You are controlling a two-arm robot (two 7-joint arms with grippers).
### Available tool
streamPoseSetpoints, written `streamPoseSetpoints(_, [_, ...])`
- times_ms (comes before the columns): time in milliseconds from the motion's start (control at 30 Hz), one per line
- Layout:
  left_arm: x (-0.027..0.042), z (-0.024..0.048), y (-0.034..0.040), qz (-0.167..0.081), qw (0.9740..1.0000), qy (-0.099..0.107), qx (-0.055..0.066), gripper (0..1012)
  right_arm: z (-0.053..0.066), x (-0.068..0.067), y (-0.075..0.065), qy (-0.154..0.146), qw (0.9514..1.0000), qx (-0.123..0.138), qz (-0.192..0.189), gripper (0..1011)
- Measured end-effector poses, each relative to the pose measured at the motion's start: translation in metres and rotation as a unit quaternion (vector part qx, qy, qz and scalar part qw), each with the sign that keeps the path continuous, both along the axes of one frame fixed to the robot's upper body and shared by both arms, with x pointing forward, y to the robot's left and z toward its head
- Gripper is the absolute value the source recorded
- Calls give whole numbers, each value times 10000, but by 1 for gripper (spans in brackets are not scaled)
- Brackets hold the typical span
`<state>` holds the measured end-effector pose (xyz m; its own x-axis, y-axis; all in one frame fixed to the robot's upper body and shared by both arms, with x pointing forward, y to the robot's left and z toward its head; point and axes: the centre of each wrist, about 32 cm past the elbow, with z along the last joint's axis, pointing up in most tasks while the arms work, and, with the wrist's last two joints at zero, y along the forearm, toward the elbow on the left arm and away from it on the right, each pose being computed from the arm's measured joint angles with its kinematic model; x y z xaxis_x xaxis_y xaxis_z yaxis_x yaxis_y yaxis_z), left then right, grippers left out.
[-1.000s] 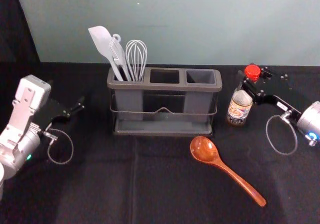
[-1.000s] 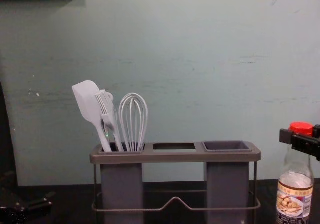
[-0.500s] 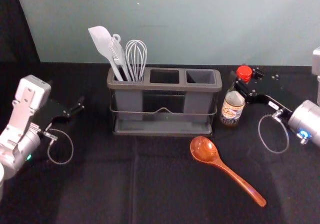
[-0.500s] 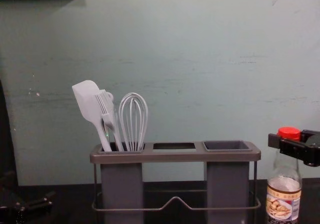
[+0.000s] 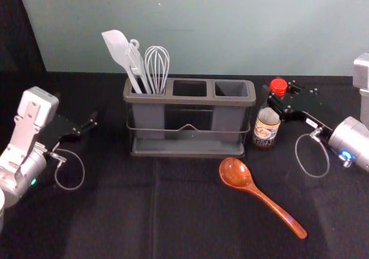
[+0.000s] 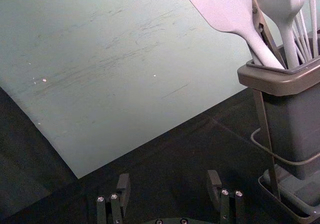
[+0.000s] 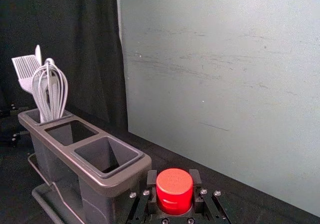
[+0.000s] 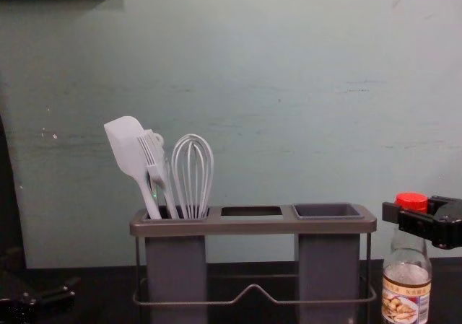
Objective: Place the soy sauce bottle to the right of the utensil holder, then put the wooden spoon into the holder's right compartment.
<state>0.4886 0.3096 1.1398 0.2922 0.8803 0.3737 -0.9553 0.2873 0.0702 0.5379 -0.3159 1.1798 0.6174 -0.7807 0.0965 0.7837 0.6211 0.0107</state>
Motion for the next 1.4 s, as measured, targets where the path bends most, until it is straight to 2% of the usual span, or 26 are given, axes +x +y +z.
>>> streamPoseSetpoints(1100, [0, 0, 0, 0, 10000, 0, 1, 1005, -12, 47, 36, 45, 10000, -12, -68, 383])
streamPoseSetpoints(1167, [0, 0, 0, 0, 10000, 0, 0, 1005, -12, 46, 36, 46, 10000, -13, -68, 397])
streamPoseSetpoints(1400, [0, 0, 0, 0, 10000, 0, 0, 1005, -13, 44, 34, 46, 10000, -14, -68, 637])
